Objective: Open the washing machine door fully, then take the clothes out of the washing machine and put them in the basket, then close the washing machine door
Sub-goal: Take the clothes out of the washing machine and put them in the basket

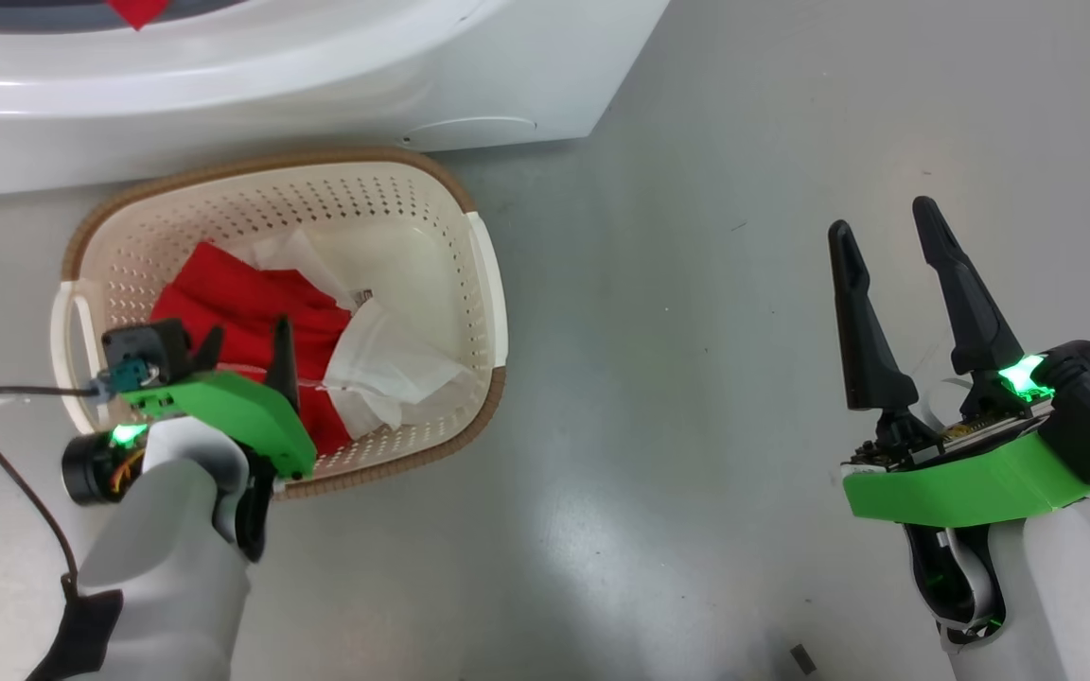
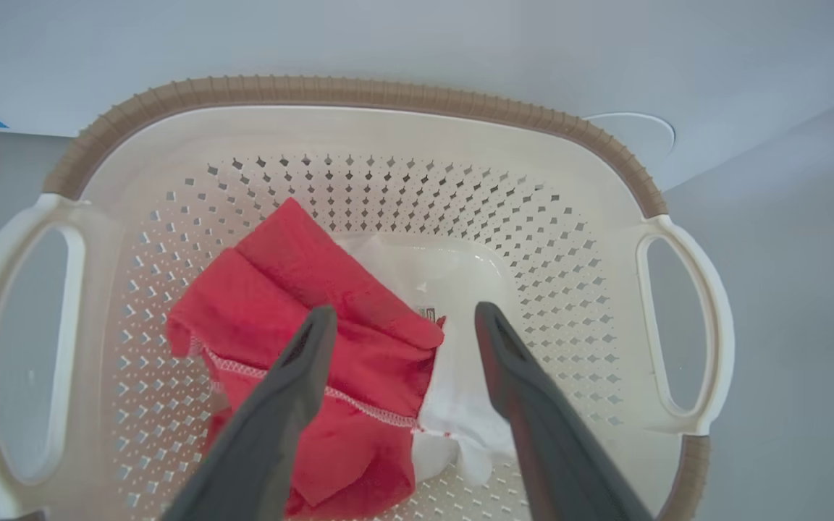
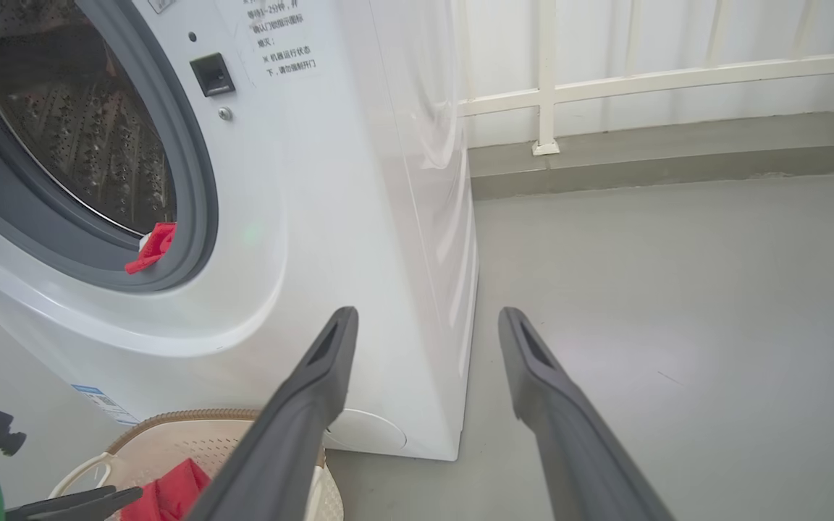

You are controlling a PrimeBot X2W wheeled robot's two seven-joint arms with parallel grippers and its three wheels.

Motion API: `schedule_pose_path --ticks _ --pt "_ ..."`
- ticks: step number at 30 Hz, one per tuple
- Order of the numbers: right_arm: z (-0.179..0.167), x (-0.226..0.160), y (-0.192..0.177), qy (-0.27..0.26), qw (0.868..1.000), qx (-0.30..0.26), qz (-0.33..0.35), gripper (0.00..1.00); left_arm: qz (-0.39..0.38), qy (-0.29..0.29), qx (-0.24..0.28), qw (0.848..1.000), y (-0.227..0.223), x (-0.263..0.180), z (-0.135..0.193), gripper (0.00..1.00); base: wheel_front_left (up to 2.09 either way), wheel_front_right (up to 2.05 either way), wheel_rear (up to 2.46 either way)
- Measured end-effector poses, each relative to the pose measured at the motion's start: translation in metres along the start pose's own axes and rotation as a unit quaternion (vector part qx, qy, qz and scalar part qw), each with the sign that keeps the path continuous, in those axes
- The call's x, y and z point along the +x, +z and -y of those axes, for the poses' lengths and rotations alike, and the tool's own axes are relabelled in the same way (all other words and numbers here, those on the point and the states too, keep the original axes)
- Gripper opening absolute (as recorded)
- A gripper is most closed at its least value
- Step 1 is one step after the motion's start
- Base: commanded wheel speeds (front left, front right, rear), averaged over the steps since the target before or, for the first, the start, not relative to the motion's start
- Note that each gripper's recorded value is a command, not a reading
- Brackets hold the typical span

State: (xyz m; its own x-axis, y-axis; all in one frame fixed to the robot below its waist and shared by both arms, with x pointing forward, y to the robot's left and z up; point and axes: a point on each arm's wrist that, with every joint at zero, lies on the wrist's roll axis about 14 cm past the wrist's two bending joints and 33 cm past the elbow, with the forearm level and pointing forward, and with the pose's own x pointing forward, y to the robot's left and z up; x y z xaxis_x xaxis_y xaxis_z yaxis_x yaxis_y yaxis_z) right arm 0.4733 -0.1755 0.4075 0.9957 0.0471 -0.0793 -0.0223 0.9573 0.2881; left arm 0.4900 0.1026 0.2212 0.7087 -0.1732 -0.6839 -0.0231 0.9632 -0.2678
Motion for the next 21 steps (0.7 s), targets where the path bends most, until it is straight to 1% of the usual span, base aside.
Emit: schedule_pose_path --ticks 9,15,21 --pt "-0.005 0.001 0.007 0.006 1.000 0.002 0.009 1.00 0.077 -0.019 -0.016 0.997 0.046 -0.005 0.011 1.00 0.00 0.00 0.00" --pt "-0.009 0.000 0.014 0.010 1.000 0.004 0.017 1.00 0.114 -0.026 -0.016 0.993 0.059 -0.020 0.015 1.00 0.00 0.00 0.00" --pt "-0.012 -0.002 0.024 0.013 0.999 0.008 0.029 1.00 0.165 -0.035 -0.012 0.986 0.081 -0.040 0.023 1.00 0.00 0.00 0.00"
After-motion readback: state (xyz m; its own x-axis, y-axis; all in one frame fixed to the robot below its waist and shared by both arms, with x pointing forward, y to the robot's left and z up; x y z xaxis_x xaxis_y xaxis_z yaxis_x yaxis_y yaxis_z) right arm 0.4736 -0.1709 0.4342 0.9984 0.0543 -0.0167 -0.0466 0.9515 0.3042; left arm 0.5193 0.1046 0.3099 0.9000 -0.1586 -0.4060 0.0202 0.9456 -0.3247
